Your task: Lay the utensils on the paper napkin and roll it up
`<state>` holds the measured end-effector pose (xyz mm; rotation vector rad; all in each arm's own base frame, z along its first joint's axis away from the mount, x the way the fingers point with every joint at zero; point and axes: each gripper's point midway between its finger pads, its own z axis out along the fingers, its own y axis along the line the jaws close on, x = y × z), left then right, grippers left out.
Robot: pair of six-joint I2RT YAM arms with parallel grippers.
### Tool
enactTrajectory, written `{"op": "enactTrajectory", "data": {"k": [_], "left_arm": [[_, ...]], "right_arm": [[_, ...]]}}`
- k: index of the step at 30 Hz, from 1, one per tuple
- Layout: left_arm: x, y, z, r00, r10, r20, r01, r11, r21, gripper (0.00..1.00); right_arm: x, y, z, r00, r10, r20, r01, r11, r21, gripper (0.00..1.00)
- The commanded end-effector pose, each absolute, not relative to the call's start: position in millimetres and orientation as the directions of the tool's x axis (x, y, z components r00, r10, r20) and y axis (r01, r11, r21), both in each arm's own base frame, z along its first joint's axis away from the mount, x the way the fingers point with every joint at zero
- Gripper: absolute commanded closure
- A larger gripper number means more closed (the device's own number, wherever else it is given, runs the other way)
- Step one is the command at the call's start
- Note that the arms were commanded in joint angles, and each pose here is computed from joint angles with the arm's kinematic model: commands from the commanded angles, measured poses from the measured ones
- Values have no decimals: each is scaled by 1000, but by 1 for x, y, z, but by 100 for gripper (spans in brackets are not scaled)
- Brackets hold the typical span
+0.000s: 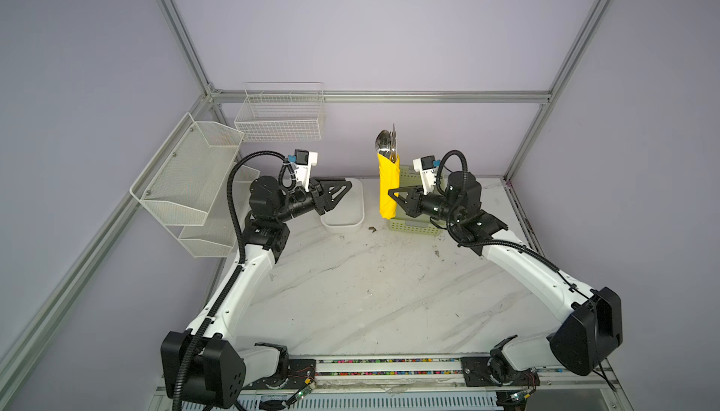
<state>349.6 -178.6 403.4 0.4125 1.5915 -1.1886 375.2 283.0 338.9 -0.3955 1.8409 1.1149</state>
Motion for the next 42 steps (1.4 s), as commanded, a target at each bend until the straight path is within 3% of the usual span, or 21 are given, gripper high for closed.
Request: {"op": "enactTrajectory", "data": {"k": [1,8,21,30,42], "left_arm": [[350,-171,387,-390,-291,-874,730,480,-486,56],[349,-166,380,-400,-291,-869,708,504,-494,55],[346,-161,379,-395,-290,-871,703,515,-490,55],[346,-159,375,-400,-296,-867,692,523,-498,54],[348,-157,375,-401,-302,-865,688,523,-502,54]], "right_arm": [[398,268,330,-552,184,-813,-634,540,553,100],[459,234,265,-657,215,-722,-491,604,627,100],[542,215,160,-807,253,-533,-284,625,727,100],[555,215,85,-891,238,-386,-148,652,743,100],[543,206,23,-946,238,-220,14,710,704,100]]}}
